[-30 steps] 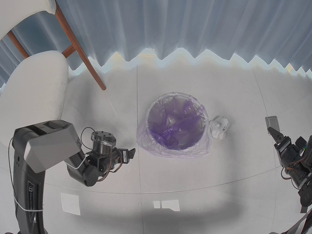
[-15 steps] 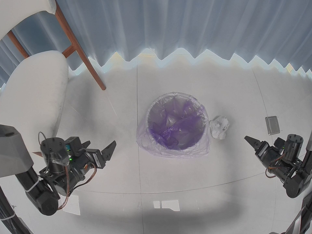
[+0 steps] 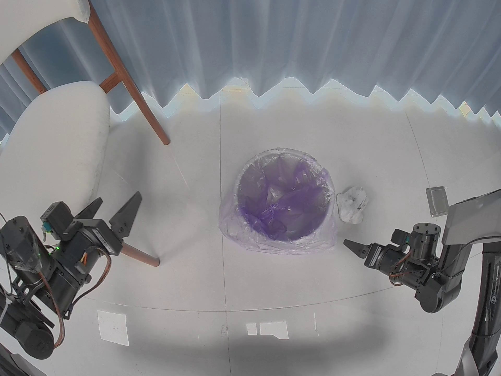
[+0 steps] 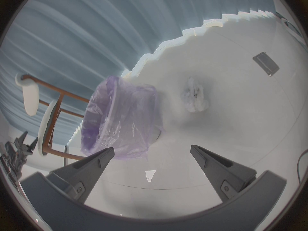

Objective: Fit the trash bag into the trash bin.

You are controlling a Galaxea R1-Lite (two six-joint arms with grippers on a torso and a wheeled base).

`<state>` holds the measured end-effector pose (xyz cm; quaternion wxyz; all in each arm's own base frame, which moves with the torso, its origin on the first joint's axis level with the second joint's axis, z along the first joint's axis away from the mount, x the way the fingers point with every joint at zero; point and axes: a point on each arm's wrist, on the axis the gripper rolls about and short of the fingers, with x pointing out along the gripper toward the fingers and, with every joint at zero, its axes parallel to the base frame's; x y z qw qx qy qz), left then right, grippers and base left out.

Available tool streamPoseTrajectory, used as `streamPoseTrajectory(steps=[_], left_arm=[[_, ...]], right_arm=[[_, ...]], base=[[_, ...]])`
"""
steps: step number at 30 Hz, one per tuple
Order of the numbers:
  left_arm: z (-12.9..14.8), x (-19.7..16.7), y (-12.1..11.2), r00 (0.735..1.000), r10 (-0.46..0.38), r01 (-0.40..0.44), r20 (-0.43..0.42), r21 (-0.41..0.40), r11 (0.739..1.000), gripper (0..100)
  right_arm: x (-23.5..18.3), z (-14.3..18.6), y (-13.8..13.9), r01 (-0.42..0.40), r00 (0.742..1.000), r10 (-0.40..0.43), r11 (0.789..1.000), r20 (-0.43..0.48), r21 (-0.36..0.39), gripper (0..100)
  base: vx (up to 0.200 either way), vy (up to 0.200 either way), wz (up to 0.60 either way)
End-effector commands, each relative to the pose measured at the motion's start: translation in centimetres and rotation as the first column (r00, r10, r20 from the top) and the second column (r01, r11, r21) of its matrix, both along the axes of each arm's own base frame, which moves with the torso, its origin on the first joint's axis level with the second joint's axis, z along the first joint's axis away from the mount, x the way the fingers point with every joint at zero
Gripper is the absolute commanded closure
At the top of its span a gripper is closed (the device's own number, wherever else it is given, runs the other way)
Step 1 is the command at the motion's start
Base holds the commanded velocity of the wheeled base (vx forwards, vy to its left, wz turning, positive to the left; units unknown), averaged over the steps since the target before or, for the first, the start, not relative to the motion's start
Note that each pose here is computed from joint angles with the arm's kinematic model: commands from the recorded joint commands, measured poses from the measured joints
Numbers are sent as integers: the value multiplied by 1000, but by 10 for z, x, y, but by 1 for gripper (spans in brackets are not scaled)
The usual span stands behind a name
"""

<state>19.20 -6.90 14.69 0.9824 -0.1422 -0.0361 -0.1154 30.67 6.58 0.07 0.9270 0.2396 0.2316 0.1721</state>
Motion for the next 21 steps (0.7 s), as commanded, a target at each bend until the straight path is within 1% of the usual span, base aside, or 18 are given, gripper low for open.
streamPoseTrajectory(steps=[1, 5, 7, 9, 12, 13, 17, 21], left_arm=[[7, -19, 17, 998, 52, -51, 40, -14, 999, 0], [2, -25, 21, 998, 62, -62, 17, -7, 998, 0], [1, -25, 27, 996, 93, -93, 11, -5, 996, 0], [2, -25, 29, 994, 105, -105, 15, -8, 994, 0], [3, -25, 32, 993, 119, -119, 21, -8, 993, 0], [4, -26, 34, 992, 126, -126, 28, -11, 992, 0], [4, -28, 34, 991, 131, -131, 28, -11, 991, 0], [6, -30, 36, 989, 142, -141, 40, -14, 990, 0]], right_arm=[[14, -27, 14, -50, 998, 49, 999, -26, -22, 0], [20, -32, 21, -67, 998, 67, 997, -22, -24, 0], [27, -40, 29, -84, 996, 83, 996, -28, -28, 0], [34, -47, 33, -92, 995, 90, 995, -34, -32, 0], [43, -48, 37, -97, 995, 96, 995, -19, -32, 0], [51, -49, 40, -99, 995, 98, 995, -20, -33, 0], [64, -50, 43, -100, 994, 99, 994, -41, -38, 0], [91, -53, 45, -115, 991, 108, 988, -79, -100, 0]], base=[[0, 0, 0], [0, 0, 0], [0, 0, 0], [0, 0, 0], [0, 0, 0], [0, 0, 0], [0, 0, 0], [0, 0, 0]])
